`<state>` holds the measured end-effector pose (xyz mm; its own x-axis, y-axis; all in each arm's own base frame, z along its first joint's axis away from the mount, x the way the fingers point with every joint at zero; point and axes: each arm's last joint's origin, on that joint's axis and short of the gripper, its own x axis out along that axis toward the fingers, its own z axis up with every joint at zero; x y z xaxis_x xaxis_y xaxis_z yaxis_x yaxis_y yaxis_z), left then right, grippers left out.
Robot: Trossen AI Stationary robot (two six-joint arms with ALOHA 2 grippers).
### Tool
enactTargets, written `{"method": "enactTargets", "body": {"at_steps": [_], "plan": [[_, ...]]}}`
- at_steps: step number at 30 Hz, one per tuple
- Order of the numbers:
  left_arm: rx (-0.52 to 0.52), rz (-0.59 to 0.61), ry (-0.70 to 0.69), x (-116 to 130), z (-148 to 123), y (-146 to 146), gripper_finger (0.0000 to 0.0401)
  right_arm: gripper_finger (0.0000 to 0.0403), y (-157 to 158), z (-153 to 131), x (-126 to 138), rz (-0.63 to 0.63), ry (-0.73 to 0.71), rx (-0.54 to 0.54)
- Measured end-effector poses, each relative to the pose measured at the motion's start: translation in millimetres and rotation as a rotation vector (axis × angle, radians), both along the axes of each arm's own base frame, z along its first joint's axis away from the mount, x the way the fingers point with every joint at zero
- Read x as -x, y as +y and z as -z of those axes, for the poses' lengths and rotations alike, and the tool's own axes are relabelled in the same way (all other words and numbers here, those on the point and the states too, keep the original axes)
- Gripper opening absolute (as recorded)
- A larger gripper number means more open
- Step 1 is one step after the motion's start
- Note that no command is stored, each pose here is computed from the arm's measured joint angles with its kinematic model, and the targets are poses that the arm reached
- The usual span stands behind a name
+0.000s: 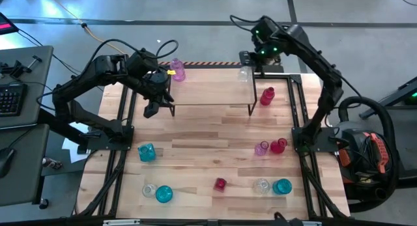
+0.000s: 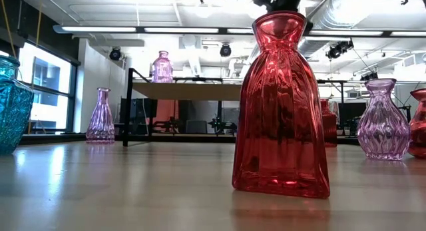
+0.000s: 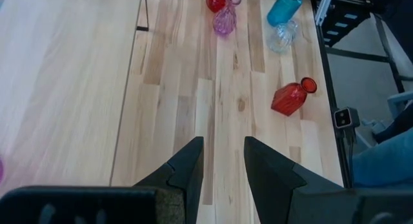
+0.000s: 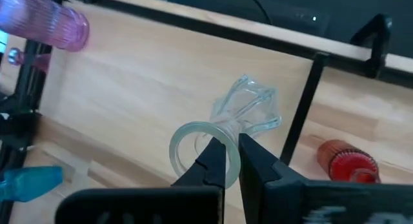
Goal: Sort vases onto shelf
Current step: Put the top transparent vase on the shelf
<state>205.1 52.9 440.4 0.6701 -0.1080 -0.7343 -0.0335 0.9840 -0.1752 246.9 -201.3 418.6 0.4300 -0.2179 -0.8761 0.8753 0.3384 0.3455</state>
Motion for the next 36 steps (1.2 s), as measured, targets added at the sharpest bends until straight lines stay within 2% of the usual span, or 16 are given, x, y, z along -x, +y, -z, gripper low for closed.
{"method": "enactTargets", "body": {"at_steps": [11,36], "plan": [[-0.009,-0.011,0.017,-6,3,2,0.0104,0.0000,-21,24,-12,-0.041,0.055,-0.054],[-0.035,-0.032,0.018,-7,3,4,0.0104,0.0013,-29,23,-11,-0.049,0.020,-0.027]]}}
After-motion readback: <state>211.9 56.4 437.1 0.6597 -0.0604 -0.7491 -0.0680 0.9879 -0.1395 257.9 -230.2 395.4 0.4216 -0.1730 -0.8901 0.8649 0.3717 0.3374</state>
